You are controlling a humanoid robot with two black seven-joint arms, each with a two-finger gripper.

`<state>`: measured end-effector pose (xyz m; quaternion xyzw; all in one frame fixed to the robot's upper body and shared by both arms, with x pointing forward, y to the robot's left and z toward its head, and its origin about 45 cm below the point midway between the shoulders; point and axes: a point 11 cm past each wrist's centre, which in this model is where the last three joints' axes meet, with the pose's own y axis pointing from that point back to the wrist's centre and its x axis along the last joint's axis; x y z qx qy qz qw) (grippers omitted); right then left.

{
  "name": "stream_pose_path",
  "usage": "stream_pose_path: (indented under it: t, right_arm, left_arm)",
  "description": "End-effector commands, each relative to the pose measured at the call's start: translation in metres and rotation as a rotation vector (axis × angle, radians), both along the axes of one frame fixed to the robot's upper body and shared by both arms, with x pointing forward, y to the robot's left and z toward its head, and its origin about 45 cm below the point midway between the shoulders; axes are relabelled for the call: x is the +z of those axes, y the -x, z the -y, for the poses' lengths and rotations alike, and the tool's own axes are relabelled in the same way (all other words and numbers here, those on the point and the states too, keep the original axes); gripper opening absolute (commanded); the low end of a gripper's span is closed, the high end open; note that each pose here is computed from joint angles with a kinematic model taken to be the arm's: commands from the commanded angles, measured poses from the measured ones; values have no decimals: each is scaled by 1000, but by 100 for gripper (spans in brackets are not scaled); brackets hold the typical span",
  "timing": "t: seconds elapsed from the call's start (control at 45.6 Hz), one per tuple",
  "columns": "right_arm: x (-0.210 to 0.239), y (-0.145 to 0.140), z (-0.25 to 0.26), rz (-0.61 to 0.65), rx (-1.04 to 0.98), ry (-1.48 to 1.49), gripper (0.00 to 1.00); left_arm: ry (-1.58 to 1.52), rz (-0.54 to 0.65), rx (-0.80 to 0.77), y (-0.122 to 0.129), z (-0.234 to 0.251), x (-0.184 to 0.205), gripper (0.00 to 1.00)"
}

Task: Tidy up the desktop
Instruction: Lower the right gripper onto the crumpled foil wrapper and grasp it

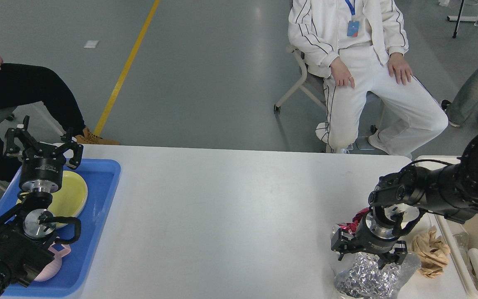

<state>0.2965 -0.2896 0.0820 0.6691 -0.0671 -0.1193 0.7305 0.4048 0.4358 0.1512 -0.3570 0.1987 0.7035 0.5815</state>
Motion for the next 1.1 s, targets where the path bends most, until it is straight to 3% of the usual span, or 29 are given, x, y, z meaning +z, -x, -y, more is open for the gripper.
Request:
stream_pose_path:
  t: [0.0, 0.066, 0.175, 0.307, 0.351, 0.92, 1.074]
  right_arm:
    - [-12, 4, 6, 54, -21, 26, 99]
    - [-16, 8, 7, 52, -25, 29, 98]
    - [-16, 9, 8, 51, -25, 34, 78]
    - [-15, 11, 12, 41, -19, 49, 16]
    - [-13, 10, 12, 40, -16, 52, 0]
    - [-8, 7, 12, 49, -14, 55, 0]
    - [19, 0, 31, 64, -74, 46, 0]
  left_arm:
    - [-1, 0, -1, 0, 0, 0, 96]
    - [0, 0, 0, 0, 0, 0, 96]
    - [-1, 0, -1, 0, 0, 0, 96]
    - [-1, 0, -1, 0, 0, 0, 96]
    - [0, 0, 0, 0, 0, 0, 96]
    - [-1, 0, -1, 0, 0, 0, 96]
    - [-1, 0, -1, 0, 0, 0, 96]
